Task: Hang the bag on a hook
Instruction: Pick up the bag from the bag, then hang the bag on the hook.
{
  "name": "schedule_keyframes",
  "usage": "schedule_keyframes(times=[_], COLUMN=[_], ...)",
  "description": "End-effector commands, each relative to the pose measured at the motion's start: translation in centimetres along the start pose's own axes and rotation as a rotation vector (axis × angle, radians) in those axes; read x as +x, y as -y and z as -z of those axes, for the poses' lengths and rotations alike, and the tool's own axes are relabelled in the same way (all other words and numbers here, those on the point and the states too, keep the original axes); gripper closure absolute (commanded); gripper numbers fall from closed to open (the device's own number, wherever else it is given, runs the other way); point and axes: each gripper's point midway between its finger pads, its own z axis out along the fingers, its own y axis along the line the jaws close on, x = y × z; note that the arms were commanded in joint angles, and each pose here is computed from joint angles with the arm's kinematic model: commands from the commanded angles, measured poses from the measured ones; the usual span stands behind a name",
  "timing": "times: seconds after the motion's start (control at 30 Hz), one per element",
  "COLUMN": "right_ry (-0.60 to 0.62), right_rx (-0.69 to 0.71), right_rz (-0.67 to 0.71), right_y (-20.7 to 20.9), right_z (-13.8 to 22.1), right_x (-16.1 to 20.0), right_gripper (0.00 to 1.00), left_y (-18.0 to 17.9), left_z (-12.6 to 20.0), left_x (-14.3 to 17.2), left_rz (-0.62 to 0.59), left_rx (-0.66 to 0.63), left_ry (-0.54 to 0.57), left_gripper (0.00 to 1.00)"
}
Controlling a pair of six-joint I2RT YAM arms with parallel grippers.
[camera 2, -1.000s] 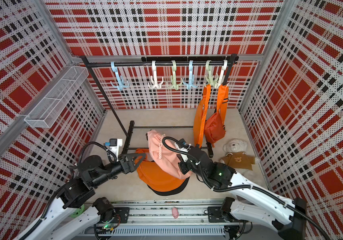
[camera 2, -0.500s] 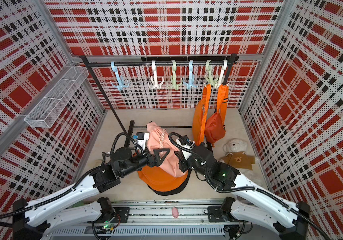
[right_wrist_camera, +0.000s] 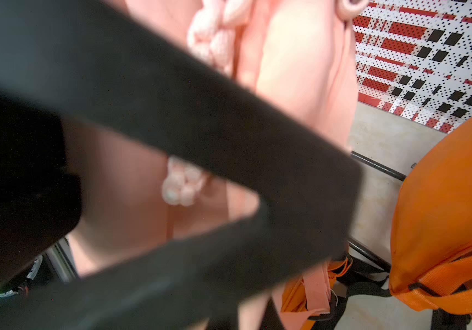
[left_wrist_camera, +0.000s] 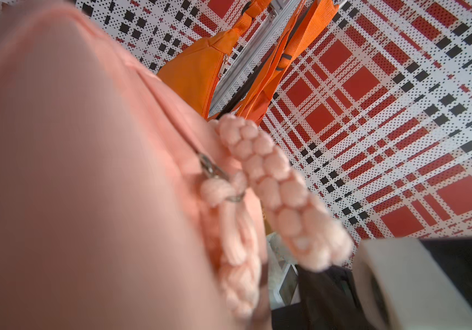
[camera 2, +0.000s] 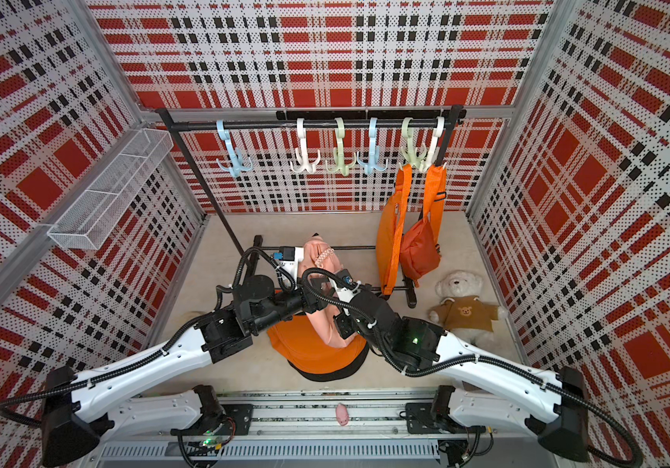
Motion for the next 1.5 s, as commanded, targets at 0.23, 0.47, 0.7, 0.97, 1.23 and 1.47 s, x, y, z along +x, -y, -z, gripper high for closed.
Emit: schedule_keyframes(times=[0.23, 0.47, 0.7, 0.97, 1.23, 1.47], right_ry=[0.092, 0.209, 0.231, 0.275, 0.301, 0.259], right_rx=[0.018, 0.053, 0.062, -0.087, -0.391, -0.442], right_rz=[0.036, 0.041, -0.038, 0.024, 0.114, 0.111], right_y=[0.8, 4.8, 8.5, 7.1, 1.9, 1.2], right_z=[2.6, 9.5, 12.1, 13.2, 15.0, 13.8], right_x=[-2.3, -4.6, -5.3, -7.4, -8.3, -7.7], right_gripper=[0.52, 0.04, 0.00, 0.00, 0.00, 0.00], left_y=[0.5, 2.4, 9.5, 16.2, 17.3, 18.0], left_z=[1.1, 3.8, 9.5, 17.5, 18.6, 19.4], left_x=[-2.4, -4.4, -4.4, -5.3, -5.8, -6.2], left_rz=[-0.034, 0.071, -0.057, -0.227, -0.208, -0.226], left_rx=[0.023, 0.393, 0.751, 1.000, 1.019, 1.036], left_ry=[0.007, -0.153, -0.301, -0.344, -0.354, -0.343], left_gripper=[0.93, 0.96, 0.97, 0.96, 0.99, 1.00])
